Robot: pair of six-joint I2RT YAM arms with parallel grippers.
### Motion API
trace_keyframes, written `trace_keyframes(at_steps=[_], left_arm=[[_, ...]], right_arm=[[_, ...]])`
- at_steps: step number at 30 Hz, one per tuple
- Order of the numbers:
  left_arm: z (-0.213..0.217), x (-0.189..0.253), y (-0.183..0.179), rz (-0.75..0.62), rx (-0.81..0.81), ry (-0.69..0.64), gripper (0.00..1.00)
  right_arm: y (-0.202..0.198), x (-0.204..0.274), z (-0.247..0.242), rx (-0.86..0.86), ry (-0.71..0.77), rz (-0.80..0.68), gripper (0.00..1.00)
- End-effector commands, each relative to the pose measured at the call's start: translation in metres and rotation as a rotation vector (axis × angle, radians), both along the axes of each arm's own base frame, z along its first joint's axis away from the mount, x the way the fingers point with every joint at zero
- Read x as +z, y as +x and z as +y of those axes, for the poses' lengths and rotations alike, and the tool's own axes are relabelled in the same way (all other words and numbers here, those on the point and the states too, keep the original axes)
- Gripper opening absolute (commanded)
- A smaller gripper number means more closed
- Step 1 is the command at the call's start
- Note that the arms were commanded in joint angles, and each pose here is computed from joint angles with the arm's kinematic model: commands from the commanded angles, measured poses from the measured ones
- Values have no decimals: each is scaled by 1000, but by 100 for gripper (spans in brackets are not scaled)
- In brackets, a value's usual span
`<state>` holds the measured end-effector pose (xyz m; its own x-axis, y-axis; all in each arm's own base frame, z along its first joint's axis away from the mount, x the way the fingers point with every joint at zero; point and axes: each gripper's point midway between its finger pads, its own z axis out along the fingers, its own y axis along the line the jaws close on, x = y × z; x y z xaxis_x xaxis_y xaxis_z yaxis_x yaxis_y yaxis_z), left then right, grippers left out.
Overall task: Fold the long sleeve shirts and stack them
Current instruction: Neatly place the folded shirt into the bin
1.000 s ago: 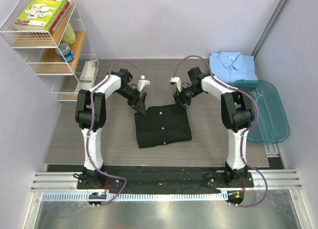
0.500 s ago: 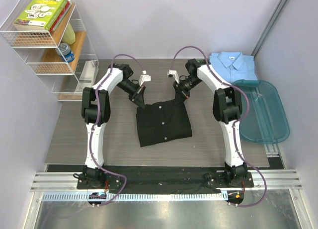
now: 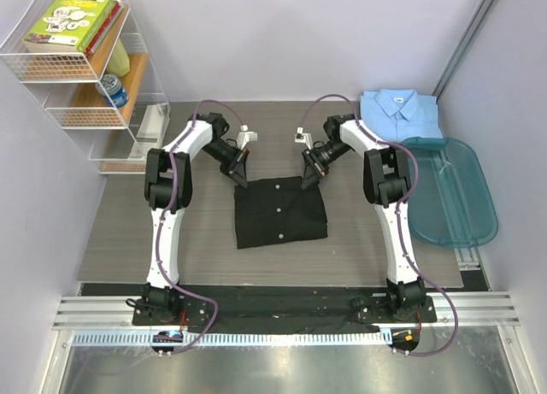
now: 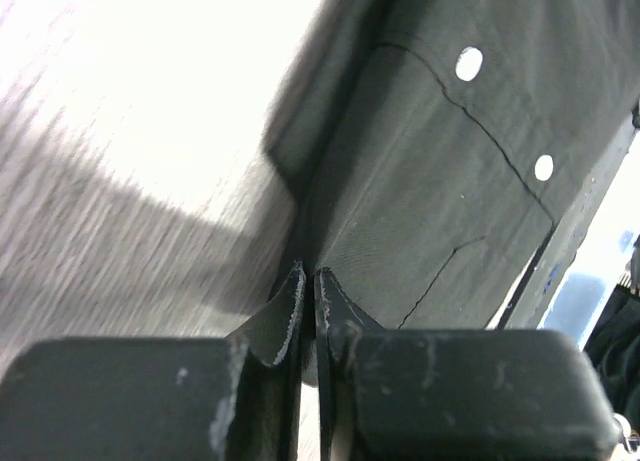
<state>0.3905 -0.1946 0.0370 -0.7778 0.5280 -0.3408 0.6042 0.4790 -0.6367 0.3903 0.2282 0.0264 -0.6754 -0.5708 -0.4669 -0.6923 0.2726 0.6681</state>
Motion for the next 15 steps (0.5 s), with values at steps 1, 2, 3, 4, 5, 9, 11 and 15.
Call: trace_keyframes(at_steps=[1, 2, 3, 4, 5, 9, 11, 15], left_arm=[[11, 8, 16, -45, 31, 29, 7], [10, 16, 15, -49, 15, 16, 8], [10, 21, 15, -64, 3, 8, 9], [9, 28, 15, -85, -9, -4, 13], [8, 33, 12, -84, -21, -16, 16], [10, 45, 8, -102, -40, -25, 37], [11, 47, 4, -110, -42, -32, 46], [15, 38, 14, -170, -4, -1, 57]], right_arm=[[-16, 27, -13, 2, -20, -10, 15], [-21, 32, -14, 6, -18, 0, 21], [-26, 43, -15, 9, -18, 8, 25], [-26, 50, -14, 7, -10, 1, 33], [-24, 57, -15, -1, -8, -12, 39], [-11, 66, -20, -31, -57, -91, 49], [-7, 60, -23, -32, -86, -108, 46], [-5, 48, -23, -37, -96, -107, 40]])
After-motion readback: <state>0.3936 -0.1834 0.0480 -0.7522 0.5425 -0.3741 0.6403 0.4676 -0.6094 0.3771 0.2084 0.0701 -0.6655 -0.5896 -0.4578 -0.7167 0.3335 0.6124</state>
